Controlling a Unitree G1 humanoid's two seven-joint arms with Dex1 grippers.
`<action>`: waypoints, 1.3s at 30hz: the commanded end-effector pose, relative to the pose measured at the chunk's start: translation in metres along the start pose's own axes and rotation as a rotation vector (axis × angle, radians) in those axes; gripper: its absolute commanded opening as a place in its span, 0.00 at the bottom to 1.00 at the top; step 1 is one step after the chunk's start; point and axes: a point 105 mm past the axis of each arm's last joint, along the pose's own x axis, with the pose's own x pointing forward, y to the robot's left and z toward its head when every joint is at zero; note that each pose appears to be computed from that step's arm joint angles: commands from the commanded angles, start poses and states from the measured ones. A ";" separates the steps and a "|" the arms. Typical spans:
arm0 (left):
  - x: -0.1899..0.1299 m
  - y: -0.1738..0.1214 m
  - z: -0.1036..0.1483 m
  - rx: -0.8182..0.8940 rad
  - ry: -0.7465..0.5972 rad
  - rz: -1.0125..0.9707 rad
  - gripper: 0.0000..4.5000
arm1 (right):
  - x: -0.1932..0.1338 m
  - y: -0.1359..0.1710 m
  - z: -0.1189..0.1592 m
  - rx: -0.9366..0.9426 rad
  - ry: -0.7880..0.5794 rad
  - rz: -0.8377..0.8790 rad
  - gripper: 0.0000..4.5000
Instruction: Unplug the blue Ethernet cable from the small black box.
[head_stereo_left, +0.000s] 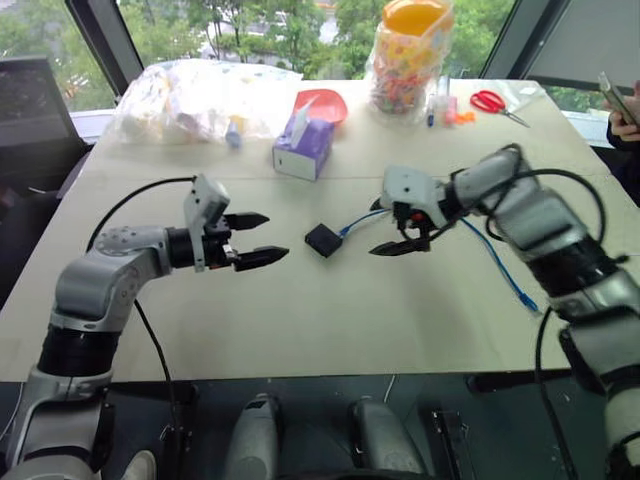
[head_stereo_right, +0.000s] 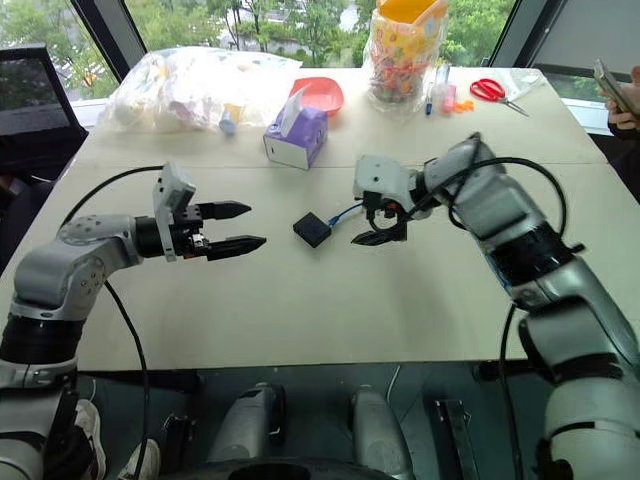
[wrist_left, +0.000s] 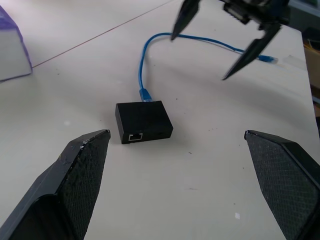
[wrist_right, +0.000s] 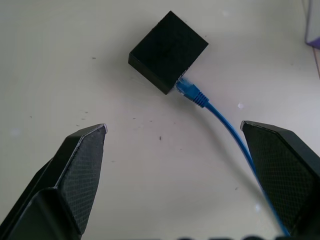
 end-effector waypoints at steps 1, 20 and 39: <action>-0.004 -0.003 0.013 0.062 -0.041 0.030 0.99 | 0.014 -0.015 -0.003 -0.110 0.106 0.026 1.00; -0.017 -0.012 0.011 0.059 -0.081 0.170 1.00 | 0.073 -0.010 -0.004 -0.258 0.344 0.129 0.39; 0.002 0.025 0.020 -0.065 -0.198 0.235 1.00 | 0.016 -0.013 0.015 -0.649 -0.128 -0.641 0.03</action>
